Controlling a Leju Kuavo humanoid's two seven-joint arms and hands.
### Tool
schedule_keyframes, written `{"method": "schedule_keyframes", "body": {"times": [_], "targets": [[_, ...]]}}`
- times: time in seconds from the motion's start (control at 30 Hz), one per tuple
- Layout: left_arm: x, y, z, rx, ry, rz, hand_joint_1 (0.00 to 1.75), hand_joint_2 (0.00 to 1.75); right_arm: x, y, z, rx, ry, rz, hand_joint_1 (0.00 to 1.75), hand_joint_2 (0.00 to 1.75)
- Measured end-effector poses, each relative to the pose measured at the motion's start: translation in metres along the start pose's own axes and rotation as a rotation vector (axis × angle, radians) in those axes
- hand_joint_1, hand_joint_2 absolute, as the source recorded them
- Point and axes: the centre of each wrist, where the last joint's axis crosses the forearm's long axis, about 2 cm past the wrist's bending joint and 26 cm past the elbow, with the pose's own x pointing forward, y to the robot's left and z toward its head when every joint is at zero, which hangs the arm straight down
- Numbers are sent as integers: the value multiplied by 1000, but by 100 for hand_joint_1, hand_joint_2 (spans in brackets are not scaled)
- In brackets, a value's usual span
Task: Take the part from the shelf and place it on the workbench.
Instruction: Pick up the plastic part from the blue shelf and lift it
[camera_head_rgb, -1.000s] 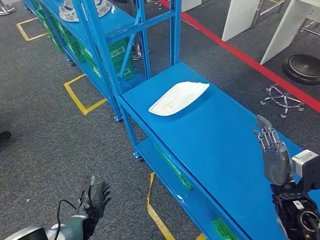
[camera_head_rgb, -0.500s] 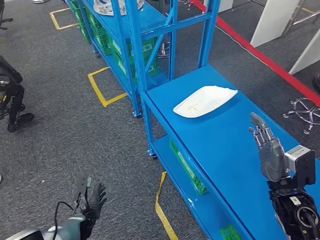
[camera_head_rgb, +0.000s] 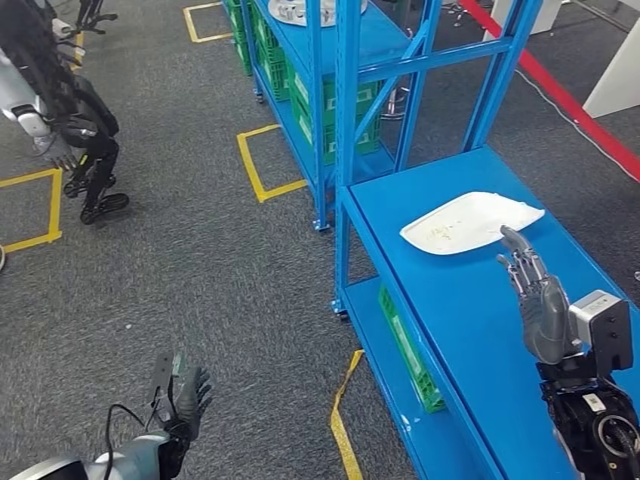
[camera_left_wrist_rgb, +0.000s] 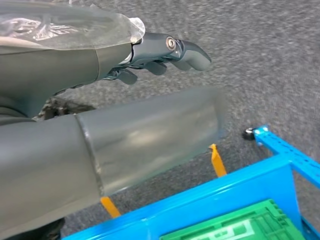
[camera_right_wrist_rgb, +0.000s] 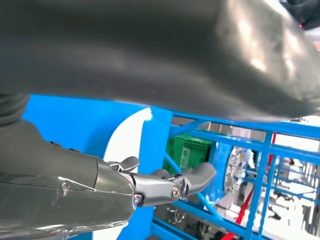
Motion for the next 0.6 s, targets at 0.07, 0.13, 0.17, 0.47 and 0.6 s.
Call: {"method": "schedule_keyframes", "body": {"times": [0.07, 0.13, 0.17, 0.47, 0.6], "targets": [[-1, 2, 1, 3, 1, 0, 0, 0, 1, 0, -2, 4, -3, 4, 0, 0], [1, 2, 0, 3, -2, 2, 0, 0, 2, -1, -2, 8, -3, 7, 0, 0], [1, 2, 0, 4, -3, 2, 0, 0, 2, -1, -2, 8, -2, 8, 0, 0], [0, 6, 2, 11, -1, 0, 0, 0, 2, -1, -4, 16, 21, 28, 0, 0], [-1, 8, 3, 13, 1, 1, 0, 0, 3, -3, -4, 19, 42, 48, 0, 0]]}}
